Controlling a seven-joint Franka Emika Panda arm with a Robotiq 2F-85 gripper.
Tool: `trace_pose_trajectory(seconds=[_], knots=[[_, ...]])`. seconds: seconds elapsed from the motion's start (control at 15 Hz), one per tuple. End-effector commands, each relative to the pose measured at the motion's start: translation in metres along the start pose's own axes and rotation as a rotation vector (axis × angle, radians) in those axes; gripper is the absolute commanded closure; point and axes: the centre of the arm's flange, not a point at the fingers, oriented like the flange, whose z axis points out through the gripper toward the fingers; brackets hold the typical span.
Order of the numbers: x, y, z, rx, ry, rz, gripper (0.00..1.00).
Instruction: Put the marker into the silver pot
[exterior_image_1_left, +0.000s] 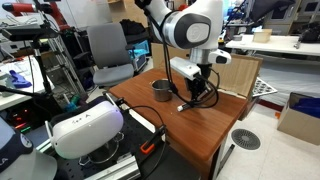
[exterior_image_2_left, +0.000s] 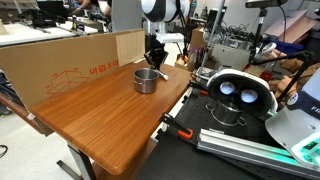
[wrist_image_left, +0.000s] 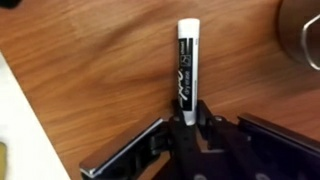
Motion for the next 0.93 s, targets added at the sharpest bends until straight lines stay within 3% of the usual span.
trace_pose_trajectory(seconds=[0.0, 0.87], knots=[[-0.018, -0.001, -0.020, -0.010, 0.076, 0.008, 0.95], [-0.068, -0.044, -0.099, -0.004, 0.260, -0.047, 0.95]])
